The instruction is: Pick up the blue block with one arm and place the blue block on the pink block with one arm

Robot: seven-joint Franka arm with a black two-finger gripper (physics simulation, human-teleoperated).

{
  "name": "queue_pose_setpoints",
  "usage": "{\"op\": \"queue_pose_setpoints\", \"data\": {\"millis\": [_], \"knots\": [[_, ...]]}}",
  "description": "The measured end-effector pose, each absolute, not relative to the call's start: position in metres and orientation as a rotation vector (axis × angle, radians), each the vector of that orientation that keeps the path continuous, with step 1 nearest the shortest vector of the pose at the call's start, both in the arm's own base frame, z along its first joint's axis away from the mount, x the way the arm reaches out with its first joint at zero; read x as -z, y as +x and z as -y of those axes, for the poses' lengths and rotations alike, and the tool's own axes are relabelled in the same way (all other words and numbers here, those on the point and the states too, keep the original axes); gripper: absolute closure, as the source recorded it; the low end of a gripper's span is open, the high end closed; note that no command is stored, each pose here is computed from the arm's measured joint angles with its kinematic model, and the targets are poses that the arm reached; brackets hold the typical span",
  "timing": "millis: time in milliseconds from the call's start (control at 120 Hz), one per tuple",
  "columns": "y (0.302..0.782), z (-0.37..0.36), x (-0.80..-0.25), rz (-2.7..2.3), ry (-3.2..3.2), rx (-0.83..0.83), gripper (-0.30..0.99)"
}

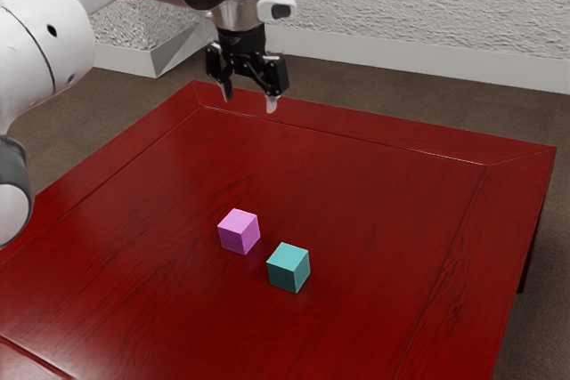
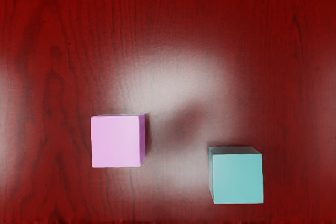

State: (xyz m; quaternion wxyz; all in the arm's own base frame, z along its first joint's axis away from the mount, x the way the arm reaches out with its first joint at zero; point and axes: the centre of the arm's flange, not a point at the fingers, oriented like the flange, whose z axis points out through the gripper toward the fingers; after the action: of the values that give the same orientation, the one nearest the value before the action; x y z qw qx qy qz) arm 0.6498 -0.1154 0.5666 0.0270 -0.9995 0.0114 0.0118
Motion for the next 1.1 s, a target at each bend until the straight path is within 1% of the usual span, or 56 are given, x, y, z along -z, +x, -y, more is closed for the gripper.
{"op": "queue_pose_setpoints", "data": {"millis": [50,108,217,300,475,633,808,958,1100], "knots": [[0.645,0.112,-0.522,-0.027,-3.09,-0.126,0.0],[0.636,0.113,-0.49,-0.03,-3.095,-0.174,0.0],[0.627,0.131,-0.443,-0.06,-3.111,-0.192,0.0],[0.621,0.147,-0.416,-0.091,-3.121,-0.158,0.0],[0.62,0.166,-0.38,-0.134,-3.126,-0.054,0.0],[0.609,0.174,-0.342,-0.176,-3.13,0.006,0.0],[0.606,0.174,-0.318,-0.196,-3.134,0.077,0.0],[0.608,0.174,-0.299,-0.202,-3.134,0.103,0.0],[0.601,0.171,-0.282,-0.195,-3.138,0.087,0.0]]}}
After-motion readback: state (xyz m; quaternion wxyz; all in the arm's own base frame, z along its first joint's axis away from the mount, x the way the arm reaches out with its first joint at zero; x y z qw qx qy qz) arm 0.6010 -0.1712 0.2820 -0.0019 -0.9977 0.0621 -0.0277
